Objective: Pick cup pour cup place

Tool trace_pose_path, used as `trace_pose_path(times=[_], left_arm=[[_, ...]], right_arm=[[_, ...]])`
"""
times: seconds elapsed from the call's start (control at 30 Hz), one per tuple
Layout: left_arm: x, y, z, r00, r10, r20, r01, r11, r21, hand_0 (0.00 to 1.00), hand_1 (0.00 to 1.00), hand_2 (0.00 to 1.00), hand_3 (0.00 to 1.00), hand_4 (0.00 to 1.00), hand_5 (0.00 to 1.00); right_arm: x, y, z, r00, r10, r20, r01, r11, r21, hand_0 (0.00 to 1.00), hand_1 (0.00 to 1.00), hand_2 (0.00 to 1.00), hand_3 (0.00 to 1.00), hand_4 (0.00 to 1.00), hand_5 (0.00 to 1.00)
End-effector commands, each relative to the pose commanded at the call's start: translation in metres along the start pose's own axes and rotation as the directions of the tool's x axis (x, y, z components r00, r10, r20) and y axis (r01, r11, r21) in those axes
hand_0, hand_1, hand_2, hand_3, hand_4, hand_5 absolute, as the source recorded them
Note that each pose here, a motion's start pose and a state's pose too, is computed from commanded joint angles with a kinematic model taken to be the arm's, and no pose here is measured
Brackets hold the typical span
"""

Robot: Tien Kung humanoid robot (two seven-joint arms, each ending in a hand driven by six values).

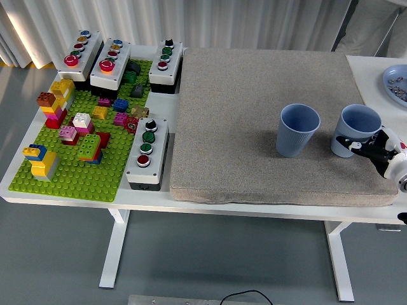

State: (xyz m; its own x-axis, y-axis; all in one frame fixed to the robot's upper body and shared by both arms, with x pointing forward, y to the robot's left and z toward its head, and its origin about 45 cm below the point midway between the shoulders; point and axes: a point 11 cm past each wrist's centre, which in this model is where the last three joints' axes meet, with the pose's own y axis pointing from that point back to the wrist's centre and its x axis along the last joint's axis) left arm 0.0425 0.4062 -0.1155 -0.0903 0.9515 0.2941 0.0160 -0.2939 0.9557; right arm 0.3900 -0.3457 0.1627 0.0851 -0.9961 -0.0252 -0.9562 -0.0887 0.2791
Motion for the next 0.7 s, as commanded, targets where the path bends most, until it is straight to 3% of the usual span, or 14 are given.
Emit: trace_pose_path(times=[0.07,0.1,0.47,0.5,0.7], left_arm=[[0.0000,0.0000,0.0002,1.000,0.000,0.000,0.000,1.000,0.000,0.721,0.774,0.824,0.679,0.499,0.955],[0.0000,0.0000,0.0003,1.000,0.000,0.000,0.000,1.000,0.000,0.721,0.774,0.824,0.680,0.499,0.955],[-0.0001,0.0001,0.0004,1.000,0.000,-0.001,0.000,1.000,0.000,0.721,0.774,0.824,0.680,0.500,0.955],[-0.0001,0.0001,0.0005,1.000,0.000,0.000,0.000,1.000,0.000,0.721,0.774,0.824,0.681,0.501,0.956],[0.0001,0.0000,0.0003,1.000,0.000,-0.001,0.000,1.000,0.001,0.721,0.774,0.824,0.681,0.501,0.956]], right_arm=[[0.0012,0.0004,-0.0010,1.000,0.012,0.001,-0.012,1.000,0.009,0.924,0.870,0.932,0.942,0.869,0.322],[0.0016,0.0006,-0.0013,1.000,0.014,0.001,-0.014,1.000,0.012,0.898,0.776,0.702,0.757,0.741,0.116],[0.0031,0.0015,0.0003,0.999,0.043,0.004,-0.043,0.999,0.015,0.897,0.772,0.693,0.749,0.741,0.118],[0.0030,0.0016,0.0003,0.999,0.042,0.004,-0.042,0.999,0.015,0.803,0.658,0.535,0.584,0.698,0.059],[0.0026,0.0018,-0.0008,0.999,0.039,0.005,-0.039,0.999,0.020,0.796,0.652,0.531,0.592,0.695,0.053]])
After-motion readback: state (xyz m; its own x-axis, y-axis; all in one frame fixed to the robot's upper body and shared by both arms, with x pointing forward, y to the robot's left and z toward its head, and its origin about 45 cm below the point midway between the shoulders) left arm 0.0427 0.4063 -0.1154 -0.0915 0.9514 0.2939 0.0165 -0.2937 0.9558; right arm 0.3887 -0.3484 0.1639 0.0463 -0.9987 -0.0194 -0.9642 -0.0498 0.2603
